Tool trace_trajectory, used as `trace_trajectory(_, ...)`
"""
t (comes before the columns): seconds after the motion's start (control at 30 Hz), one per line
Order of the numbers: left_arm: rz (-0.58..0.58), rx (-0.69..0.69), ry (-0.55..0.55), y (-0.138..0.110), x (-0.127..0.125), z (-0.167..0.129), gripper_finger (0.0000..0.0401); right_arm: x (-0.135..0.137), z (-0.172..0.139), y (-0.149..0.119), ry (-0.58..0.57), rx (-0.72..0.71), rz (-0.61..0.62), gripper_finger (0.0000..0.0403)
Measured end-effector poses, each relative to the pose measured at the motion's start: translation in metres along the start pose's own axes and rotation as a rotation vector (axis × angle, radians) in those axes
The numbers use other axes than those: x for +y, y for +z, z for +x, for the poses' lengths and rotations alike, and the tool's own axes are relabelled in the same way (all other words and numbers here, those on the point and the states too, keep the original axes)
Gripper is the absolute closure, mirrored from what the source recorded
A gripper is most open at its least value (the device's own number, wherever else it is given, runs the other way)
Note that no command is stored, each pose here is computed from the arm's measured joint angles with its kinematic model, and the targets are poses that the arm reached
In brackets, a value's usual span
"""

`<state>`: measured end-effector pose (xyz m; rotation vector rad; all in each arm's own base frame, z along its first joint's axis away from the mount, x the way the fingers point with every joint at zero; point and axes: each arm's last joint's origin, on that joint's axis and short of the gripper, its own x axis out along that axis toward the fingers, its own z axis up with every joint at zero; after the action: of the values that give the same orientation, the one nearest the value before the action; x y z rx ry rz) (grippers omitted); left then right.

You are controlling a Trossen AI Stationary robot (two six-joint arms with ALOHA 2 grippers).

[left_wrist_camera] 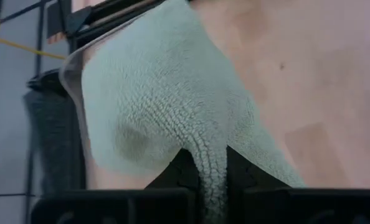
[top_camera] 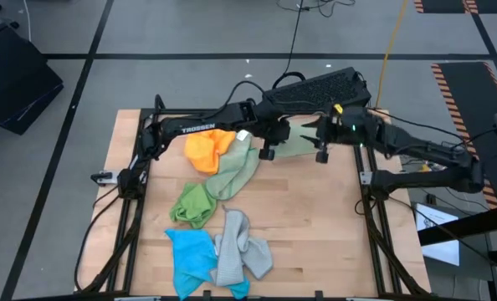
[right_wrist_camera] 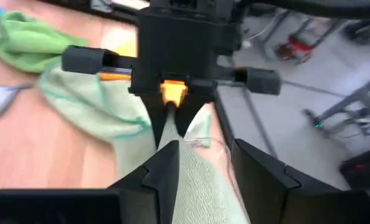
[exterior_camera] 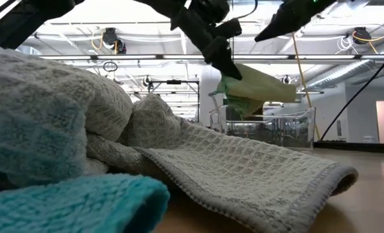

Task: Fold microfiber towels
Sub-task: Put the folded light green microfiber towel into the transparent bin

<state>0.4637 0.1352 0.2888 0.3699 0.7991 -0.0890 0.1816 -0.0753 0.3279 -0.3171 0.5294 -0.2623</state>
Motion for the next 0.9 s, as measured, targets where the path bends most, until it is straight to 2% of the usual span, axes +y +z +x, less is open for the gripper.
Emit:
trace_trajectory(0.23, 0.135, 0.054, 0.086, 0.009, -0.005, -0.004, 0.0379, -0.03, 0.02, -0.014, 0.169, 0.098, -0.02, 0.0218)
trace_trajectory(0.37, 0.237, 0.134, 0.173, 0.012, -0.01, -0.004, 0.0379, -0.037, 0.035, -0.022, 0.196, 0.129, -0.017, 0.0191)
trace_trajectory(0.57, 0.346, 0.239, 0.229, 0.013, -0.018, -0.004, 0.0379, -0.038, 0.041, -0.018, 0.256, 0.038, -0.065, 0.0174)
trace_trajectory(0.67, 0.377, 0.27, 0.255, 0.014, -0.021, -0.004, 0.0379, -0.039, 0.041, -0.015, 0.248, 0.005, -0.09, 0.0161)
trace_trajectory(0.8, 0.439, 0.331, 0.316, 0.02, -0.031, -0.006, 0.0379, -0.037, 0.045, -0.016, 0.268, 0.013, -0.08, 0.0142)
trace_trajectory(0.9, 0.458, 0.321, 0.329, 0.027, -0.04, -0.008, 0.0379, -0.035, 0.048, -0.015, 0.3, 0.004, -0.048, 0.0134)
